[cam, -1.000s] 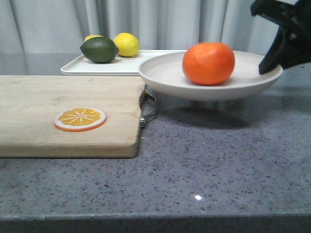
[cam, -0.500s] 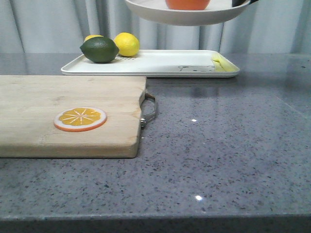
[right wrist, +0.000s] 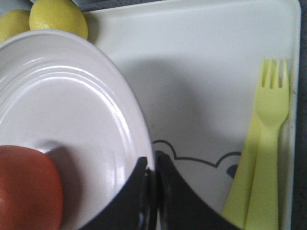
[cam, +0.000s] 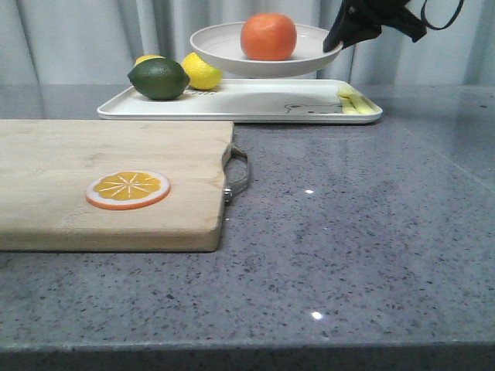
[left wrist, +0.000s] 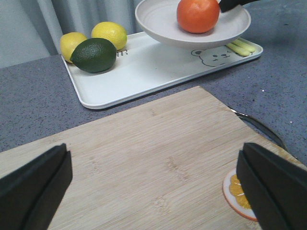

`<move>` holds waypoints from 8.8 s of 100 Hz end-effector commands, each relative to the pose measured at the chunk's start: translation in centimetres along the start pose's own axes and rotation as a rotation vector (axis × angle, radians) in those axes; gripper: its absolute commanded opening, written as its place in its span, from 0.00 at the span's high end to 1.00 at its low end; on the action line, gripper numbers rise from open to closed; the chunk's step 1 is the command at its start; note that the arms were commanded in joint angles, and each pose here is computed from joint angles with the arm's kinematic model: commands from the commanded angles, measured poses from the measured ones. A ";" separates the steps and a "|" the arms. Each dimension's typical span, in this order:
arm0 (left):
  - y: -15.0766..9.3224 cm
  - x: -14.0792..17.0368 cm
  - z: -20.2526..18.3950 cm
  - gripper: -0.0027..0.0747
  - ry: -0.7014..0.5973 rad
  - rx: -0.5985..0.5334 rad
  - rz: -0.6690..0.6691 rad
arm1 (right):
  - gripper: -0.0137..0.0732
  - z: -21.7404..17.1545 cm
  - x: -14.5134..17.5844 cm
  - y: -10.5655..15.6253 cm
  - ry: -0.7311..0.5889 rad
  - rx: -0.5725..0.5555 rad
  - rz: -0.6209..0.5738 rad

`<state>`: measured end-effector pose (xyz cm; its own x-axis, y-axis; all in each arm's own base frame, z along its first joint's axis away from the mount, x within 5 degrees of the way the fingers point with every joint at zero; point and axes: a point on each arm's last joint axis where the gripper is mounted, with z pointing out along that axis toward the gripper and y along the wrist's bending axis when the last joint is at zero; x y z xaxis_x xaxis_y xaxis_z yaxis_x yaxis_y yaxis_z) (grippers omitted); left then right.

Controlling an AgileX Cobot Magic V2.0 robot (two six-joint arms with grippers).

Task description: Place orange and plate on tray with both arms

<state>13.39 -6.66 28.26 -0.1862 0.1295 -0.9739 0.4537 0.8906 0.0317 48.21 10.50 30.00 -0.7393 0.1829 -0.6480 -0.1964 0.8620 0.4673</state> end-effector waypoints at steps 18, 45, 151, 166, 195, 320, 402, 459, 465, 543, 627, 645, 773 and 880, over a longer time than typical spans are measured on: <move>0.4 -1.2 -0.2 0.11 -0.058 -0.039 -0.006 | 0.92 -0.6 -3.0 1.4 -0.121 -0.058 -0.024; 0.4 -1.2 -0.2 0.11 -0.058 -0.039 -0.006 | 0.92 1.0 -2.5 0.2 -0.098 -0.044 -0.009; 0.4 -1.2 -0.2 0.11 -0.058 -0.039 -0.008 | 0.53 2.4 -2.5 -0.8 -0.098 -0.046 0.016; 0.4 -1.2 -0.2 0.11 -0.058 -0.039 -0.008 | 0.35 0.9 -4.1 -0.1 -0.160 -0.063 -0.007; 0.4 -1.2 -0.2 0.11 -0.058 -0.039 -0.008 | 0.32 -5.0 -6.7 2.9 -0.124 -0.133 -0.192; 0.4 -1.2 -0.2 0.11 -0.057 -0.039 -0.033 | 0.32 -36.6 4.8 9.6 -0.404 0.229 -0.492; 0.4 -1.2 -0.2 0.11 -0.058 -0.040 -0.033 | 0.32 -30.9 25.4 0.7 -0.615 0.286 -0.343; 0.4 -1.2 -0.2 0.30 -0.058 -0.040 -0.033 | 0.67 -31.2 26.0 0.9 -0.600 0.279 -0.360; 0.4 -1.2 -0.2 0.41 -0.058 -0.040 -0.033 | 0.72 -31.2 26.0 0.9 -0.600 0.279 -0.360; 0.4 -1.2 -0.2 0.99 -0.058 -0.040 -0.033 | 0.92 -31.1 26.2 0.8 -0.576 0.275 -0.358; 0.0 -0.6 -1.3 0.99 -0.046 -0.001 0.132 | 0.92 -31.1 26.2 0.8 -0.576 0.275 -0.358; 0.0 1.0 -2.9 0.99 -0.101 -0.016 0.103 | 0.92 -31.1 26.2 0.8 -0.576 0.275 -0.358; 1.2 9.3 -8.0 0.99 -0.300 -0.303 0.031 | 0.92 -31.1 26.2 0.8 -0.573 0.275 -0.358; 1.3 9.3 -8.0 0.99 -0.298 -0.336 0.029 | 0.92 -31.1 26.2 0.8 -0.571 0.275 -0.358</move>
<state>5.56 -0.79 20.48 0.0104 0.0926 -0.9957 0.1440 0.9852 0.0931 8.49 1.50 30.72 -0.2728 0.0079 -0.9620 -0.1568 0.9862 0.0525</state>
